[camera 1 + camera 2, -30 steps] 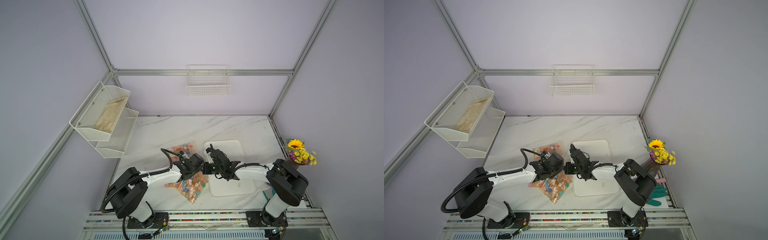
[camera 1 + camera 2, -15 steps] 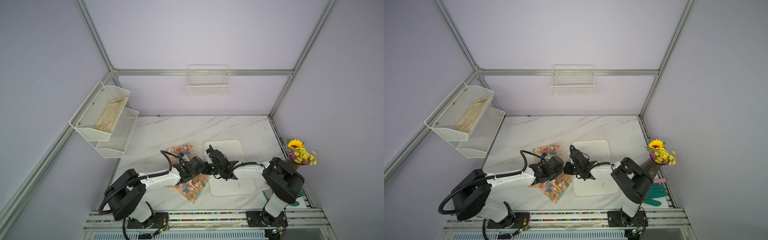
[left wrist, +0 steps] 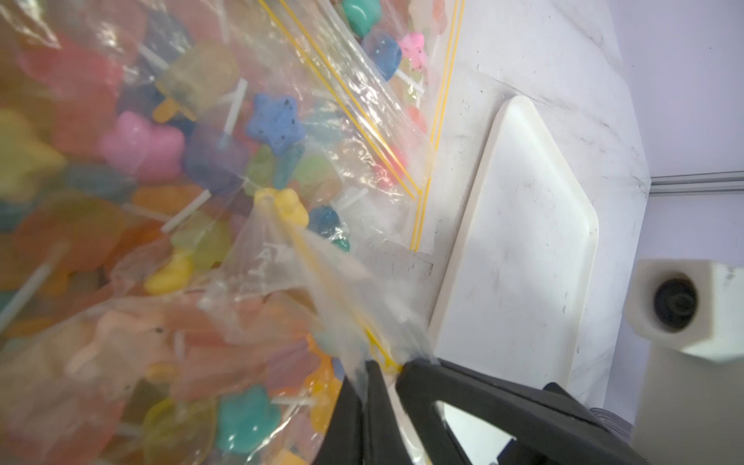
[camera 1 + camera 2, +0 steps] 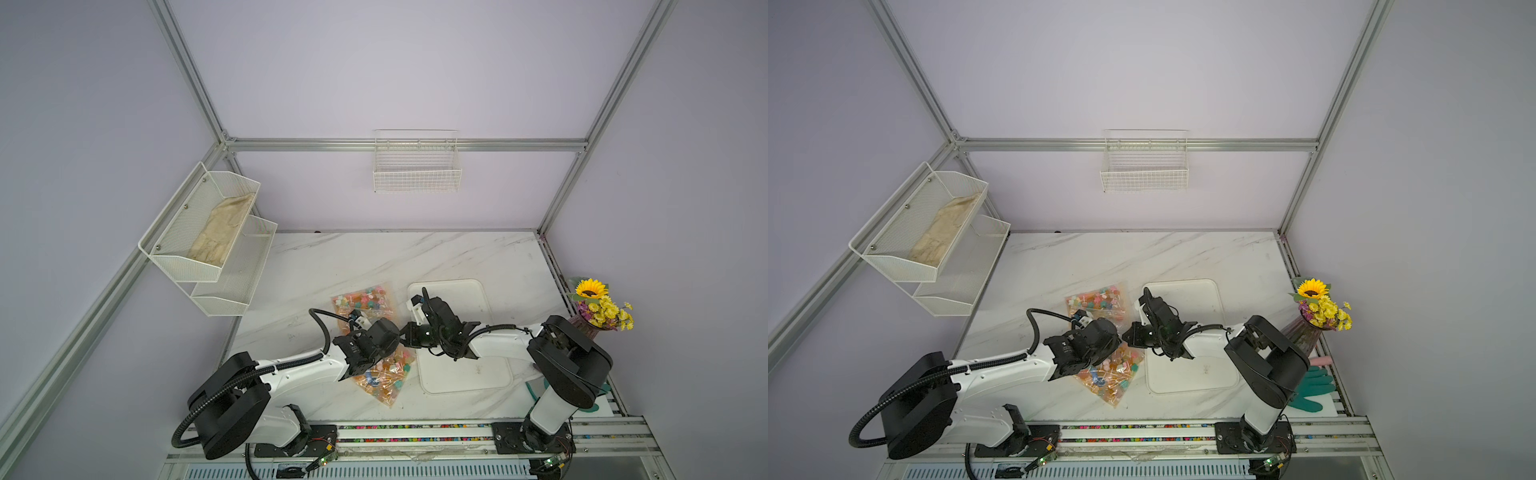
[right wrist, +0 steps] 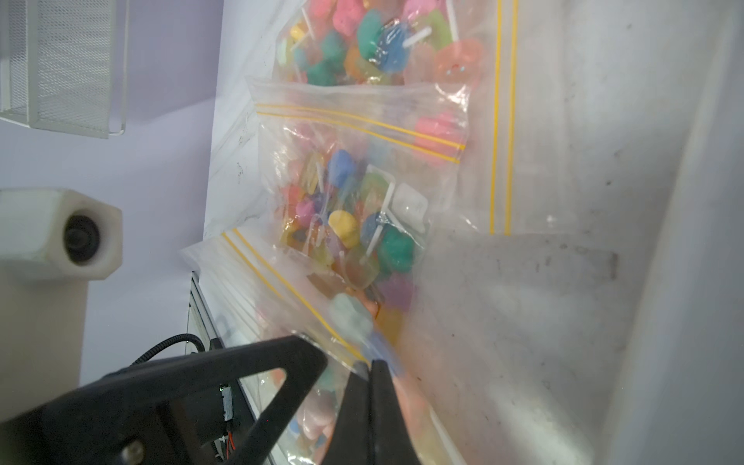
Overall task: Pour candies out of the ziploc bag
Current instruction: Open the ziploc bag at the center of the board, then pick up the ziploc bag from the center of the board.
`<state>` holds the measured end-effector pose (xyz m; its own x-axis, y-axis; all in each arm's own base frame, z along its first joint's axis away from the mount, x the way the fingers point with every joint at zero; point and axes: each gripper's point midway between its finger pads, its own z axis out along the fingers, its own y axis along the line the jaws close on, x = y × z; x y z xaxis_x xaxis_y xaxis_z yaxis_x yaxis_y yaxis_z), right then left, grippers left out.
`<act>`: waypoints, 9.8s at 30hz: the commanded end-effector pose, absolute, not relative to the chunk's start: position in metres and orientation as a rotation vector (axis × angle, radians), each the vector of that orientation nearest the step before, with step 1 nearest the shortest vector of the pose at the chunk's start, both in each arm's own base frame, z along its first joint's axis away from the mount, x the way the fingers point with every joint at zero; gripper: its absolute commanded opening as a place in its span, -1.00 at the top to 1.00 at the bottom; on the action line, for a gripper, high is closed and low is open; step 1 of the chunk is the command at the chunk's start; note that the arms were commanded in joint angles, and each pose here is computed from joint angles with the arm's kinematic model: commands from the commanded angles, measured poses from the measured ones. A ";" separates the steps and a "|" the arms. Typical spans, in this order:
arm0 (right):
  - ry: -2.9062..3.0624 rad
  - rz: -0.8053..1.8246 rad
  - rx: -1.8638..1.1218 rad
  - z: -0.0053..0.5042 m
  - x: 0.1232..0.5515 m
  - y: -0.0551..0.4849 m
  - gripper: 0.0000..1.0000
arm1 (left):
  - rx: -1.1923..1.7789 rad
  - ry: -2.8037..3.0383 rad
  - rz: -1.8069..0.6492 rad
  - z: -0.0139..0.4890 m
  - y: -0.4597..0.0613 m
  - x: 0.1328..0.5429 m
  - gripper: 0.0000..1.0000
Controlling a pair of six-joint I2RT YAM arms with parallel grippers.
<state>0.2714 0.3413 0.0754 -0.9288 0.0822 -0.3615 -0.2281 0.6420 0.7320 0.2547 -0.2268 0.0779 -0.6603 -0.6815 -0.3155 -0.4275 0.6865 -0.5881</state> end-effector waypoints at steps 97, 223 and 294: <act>2.365 0.829 -0.804 0.084 0.287 0.381 0.66 | -0.921 2.427 -0.911 0.060 -0.167 0.181 0.07; 2.451 1.073 -0.570 0.105 0.249 0.364 0.90 | -0.795 2.467 -0.699 0.099 -0.125 0.237 -0.36; 2.251 1.070 -0.520 0.174 0.266 0.361 1.00 | -0.731 2.347 -0.791 0.148 -0.147 0.250 1.00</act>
<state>0.2574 0.3588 0.1439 -0.7940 -0.1454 -0.5903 -0.5376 0.6215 0.5699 0.2282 -0.1393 0.0997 -0.7293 -0.6392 -0.2439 -0.3960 0.6851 -0.6114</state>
